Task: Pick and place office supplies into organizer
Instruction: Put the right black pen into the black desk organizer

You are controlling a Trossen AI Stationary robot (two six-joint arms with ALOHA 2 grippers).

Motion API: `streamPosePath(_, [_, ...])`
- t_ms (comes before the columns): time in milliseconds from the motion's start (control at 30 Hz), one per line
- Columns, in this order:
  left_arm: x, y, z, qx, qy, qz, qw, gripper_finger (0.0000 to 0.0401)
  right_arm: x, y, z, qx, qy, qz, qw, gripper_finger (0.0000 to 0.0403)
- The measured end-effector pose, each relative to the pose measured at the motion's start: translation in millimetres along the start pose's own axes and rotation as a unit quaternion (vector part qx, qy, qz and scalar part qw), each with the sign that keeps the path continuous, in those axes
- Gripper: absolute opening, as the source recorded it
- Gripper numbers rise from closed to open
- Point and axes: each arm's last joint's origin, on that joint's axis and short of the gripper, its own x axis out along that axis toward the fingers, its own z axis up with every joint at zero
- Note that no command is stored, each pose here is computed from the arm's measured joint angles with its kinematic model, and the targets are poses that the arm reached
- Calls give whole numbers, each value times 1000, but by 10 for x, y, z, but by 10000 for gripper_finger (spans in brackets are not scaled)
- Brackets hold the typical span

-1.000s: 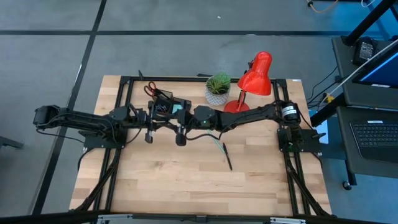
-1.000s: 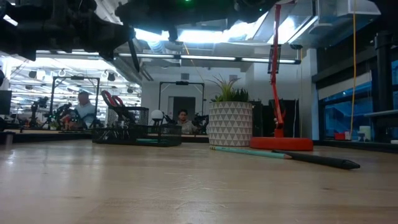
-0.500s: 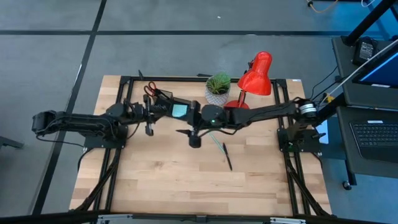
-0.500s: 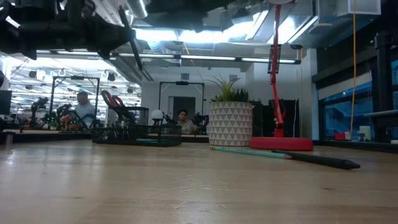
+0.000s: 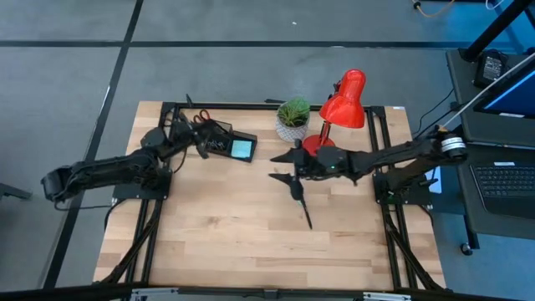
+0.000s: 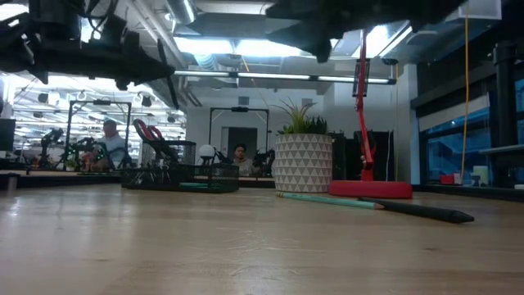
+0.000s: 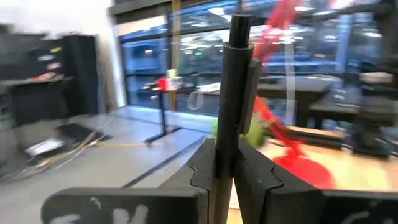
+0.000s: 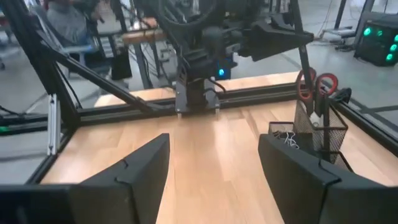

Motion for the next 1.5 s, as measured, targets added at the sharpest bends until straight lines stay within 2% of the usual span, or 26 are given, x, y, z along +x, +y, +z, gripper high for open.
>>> streamPosePath(133, [34, 121, -36, -28, 9, 46, 999, 33, -116, -41, -130, 3, -17, 0, 1000, 248])
streamPosePath(333, [111, 256, -122, -62, 21, 90, 994, 34, -130, -59, -168, 0, -18, -19, 1000, 248])
streamPosePath(1000, [330, 310, -572, -117, 107, 132, 978, 36, -129, -66, -210, -13, 3, -23, 1000, 248])
streamPosePath(1167, [275, 264, -655, -120, 100, 132, 979, 33, -129, -66, -216, -13, 6, -23, 1000, 248])
streamPosePath(1500, [245, 171, -789, -105, 128, 140, 976, 34, -129, -66, -217, -14, 7, -23, 1000, 248])
